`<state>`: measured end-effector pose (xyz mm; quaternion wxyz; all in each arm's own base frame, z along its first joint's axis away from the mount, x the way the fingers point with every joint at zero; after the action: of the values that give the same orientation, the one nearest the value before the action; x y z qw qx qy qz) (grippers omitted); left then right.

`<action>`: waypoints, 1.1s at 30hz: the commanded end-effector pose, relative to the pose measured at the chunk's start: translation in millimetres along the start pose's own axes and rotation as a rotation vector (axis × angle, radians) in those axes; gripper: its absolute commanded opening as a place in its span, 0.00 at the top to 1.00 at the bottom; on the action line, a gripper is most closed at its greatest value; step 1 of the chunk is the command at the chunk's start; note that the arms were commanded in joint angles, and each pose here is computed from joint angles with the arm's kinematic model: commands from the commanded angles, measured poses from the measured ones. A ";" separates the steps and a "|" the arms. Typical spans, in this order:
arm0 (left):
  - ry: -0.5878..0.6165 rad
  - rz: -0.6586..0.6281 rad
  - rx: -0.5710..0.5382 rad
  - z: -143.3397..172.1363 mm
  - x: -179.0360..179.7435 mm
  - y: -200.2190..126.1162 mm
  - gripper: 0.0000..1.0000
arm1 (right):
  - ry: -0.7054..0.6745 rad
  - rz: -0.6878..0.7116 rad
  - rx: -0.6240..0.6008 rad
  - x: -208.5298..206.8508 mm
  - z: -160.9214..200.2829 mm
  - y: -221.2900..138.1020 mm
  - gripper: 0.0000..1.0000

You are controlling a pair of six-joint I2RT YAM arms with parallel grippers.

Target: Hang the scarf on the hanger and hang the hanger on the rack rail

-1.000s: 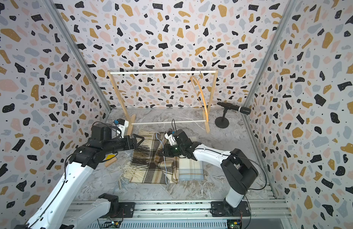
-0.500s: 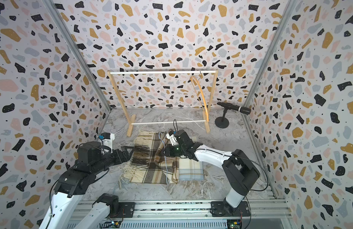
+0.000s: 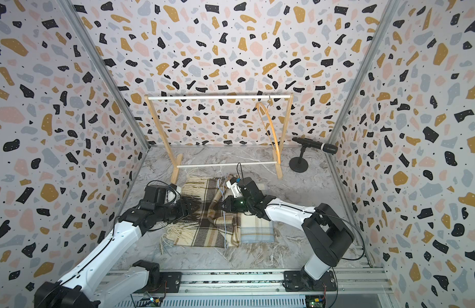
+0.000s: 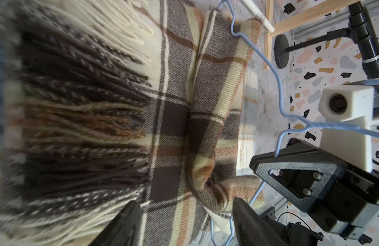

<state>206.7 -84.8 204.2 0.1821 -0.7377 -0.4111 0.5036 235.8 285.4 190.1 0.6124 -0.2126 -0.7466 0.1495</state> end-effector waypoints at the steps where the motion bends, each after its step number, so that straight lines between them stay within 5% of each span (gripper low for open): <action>1: 0.075 0.123 -0.035 -11.2 -15.3 10.6 0.26 | 0.006 -0.019 -0.023 4.9 -0.1 -7.6 1.00; 12: 0.112 0.096 0.132 -8.9 -19.1 74.1 0.29 | 0.011 -0.034 -0.016 4.4 1.1 -7.4 1.00; 17: 0.119 0.114 0.144 -10.4 -23.9 87.5 0.46 | 0.008 -0.048 -0.009 6.1 1.5 -8.0 1.00; 25: 0.229 0.028 0.095 -21.5 -40.7 47.8 0.89 | -0.022 -0.151 -0.006 24.2 -0.1 -15.4 1.00; 33: 0.334 -0.100 0.046 -30.5 -46.6 -9.7 0.99 | -0.037 -0.202 -0.073 54.4 -6.2 -24.6 1.00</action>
<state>228.7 -126.7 238.2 0.2591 -0.7932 -0.3762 0.4028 229.2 287.6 215.4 0.6228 -0.1670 -0.7573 0.1035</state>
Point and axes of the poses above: each gripper's point midway between its finger pads, its own y axis out along the fingers, its own x axis along the line the jaws close on, z = x × y, the point moved 10 cm from there along -y, back along the fingers, and after that the axes turned 12 degrees about y, right-handed, at the moved point
